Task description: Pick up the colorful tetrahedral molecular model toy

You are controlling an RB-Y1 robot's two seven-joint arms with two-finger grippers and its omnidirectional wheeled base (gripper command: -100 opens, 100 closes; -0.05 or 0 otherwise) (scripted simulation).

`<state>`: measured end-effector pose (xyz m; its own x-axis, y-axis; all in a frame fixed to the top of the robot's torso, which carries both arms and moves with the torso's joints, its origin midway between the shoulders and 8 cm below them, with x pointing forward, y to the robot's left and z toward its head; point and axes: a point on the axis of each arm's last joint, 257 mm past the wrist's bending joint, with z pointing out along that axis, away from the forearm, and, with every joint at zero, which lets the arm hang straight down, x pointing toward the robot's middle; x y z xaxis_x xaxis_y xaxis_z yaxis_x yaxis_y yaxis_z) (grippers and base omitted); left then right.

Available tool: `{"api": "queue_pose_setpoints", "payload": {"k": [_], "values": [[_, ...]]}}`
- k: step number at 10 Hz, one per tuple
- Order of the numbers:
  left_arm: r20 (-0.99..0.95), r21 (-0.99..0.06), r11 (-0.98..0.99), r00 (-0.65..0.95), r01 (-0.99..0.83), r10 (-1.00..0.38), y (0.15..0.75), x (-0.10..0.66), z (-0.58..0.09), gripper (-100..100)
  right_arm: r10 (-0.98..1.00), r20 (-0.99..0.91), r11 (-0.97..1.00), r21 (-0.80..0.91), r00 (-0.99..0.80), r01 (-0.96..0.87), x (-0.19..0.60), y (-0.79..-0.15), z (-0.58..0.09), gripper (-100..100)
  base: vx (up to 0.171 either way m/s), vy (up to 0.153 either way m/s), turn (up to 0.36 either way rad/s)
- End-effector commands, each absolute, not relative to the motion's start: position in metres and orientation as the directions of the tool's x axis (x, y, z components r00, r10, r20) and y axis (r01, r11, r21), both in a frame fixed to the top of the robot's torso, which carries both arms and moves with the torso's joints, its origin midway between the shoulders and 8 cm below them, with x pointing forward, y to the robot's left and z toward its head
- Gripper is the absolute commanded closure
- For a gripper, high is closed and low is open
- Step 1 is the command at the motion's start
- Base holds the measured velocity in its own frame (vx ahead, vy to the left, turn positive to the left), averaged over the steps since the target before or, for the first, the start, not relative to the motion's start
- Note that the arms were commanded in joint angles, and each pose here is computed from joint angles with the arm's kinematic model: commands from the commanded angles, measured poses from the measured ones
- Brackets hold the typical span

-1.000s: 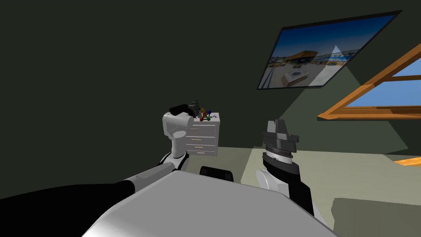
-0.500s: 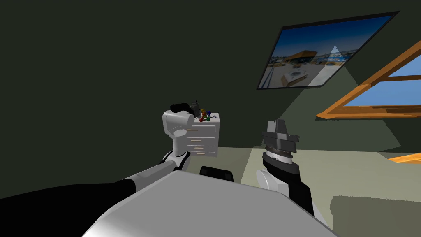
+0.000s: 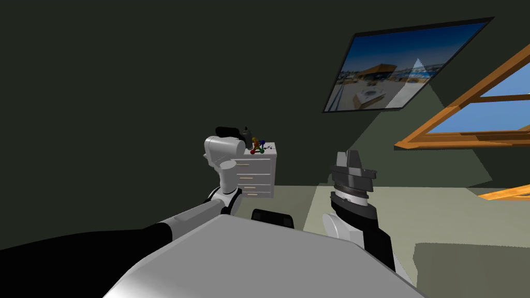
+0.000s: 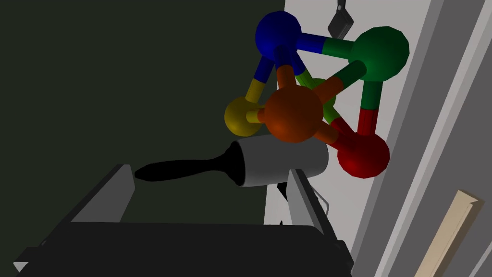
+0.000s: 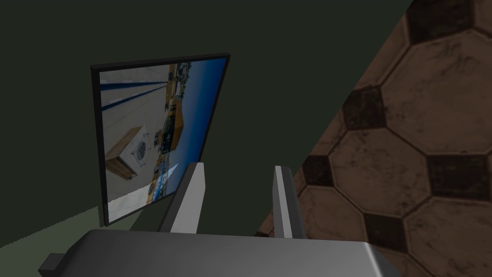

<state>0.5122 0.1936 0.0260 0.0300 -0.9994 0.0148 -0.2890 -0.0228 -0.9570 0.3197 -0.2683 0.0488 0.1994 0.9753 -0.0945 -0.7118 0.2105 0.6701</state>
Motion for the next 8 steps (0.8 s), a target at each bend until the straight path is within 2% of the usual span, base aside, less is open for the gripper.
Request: {"api": "queue_pose_setpoints", "payload": {"k": [1, 8], "values": [[0.024, -0.947, -0.031, 0.028, -0.319, -0.999, 0.189, 0.51, 0.024, -100, 0.975, -0.095, 0.21, 0.67, 0.199, -0.712, 0.32, -0.268, 0.049, 0, 0.02, 0.026, -0.061], [0.041, -0.892, -0.049, 0.027, -0.45, -0.999, 0.178, 0.497, 0.002, -100, 0.975, -0.095, 0.21, 0.67, 0.199, -0.712, 0.32, -0.268, 0.049, 0, 0.031, 0.023, -0.043]]}}
